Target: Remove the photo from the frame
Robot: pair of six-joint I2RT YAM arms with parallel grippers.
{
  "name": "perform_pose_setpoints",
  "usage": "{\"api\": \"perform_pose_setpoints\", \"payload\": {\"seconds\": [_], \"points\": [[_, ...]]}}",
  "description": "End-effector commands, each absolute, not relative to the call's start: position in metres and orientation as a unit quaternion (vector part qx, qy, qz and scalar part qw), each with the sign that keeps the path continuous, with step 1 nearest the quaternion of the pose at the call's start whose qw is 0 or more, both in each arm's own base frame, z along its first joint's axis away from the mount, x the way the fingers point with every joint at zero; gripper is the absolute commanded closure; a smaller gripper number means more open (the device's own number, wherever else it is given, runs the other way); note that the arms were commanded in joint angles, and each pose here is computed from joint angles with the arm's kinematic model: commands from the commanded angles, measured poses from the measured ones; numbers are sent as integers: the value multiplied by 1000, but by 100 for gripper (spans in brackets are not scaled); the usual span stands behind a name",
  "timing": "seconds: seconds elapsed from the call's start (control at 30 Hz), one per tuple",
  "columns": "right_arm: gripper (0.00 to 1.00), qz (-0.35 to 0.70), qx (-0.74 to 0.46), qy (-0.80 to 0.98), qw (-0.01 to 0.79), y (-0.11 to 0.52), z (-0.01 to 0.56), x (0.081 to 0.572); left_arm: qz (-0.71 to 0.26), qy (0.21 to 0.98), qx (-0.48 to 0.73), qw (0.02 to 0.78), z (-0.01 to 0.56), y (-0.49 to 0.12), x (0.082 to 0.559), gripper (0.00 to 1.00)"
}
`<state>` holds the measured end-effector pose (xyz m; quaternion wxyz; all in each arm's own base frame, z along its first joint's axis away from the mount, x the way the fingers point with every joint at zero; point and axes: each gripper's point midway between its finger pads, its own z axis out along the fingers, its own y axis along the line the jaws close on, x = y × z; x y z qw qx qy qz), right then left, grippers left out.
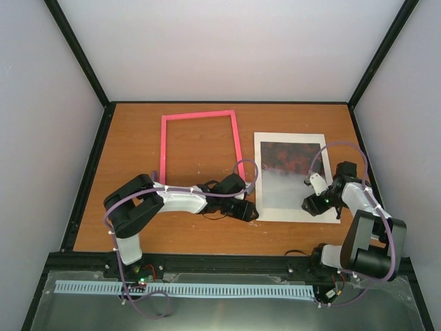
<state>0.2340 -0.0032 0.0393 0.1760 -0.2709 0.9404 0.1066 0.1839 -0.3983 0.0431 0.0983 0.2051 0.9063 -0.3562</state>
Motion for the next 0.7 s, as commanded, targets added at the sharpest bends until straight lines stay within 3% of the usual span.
{"api": "perform_pose_setpoints", "payload": {"seconds": [0.0, 0.37, 0.67], "points": [[33, 104, -272, 942, 166, -7, 28, 231, -366, 905, 194, 95, 45, -413, 188, 43], [33, 129, -274, 941, 151, 0, 18, 224, -362, 906, 200, 90, 35, -426, 196, 45], [33, 134, -274, 941, 149, 2, 16, 221, -383, 892, 209, 121, 59, -438, 205, 46]]}}
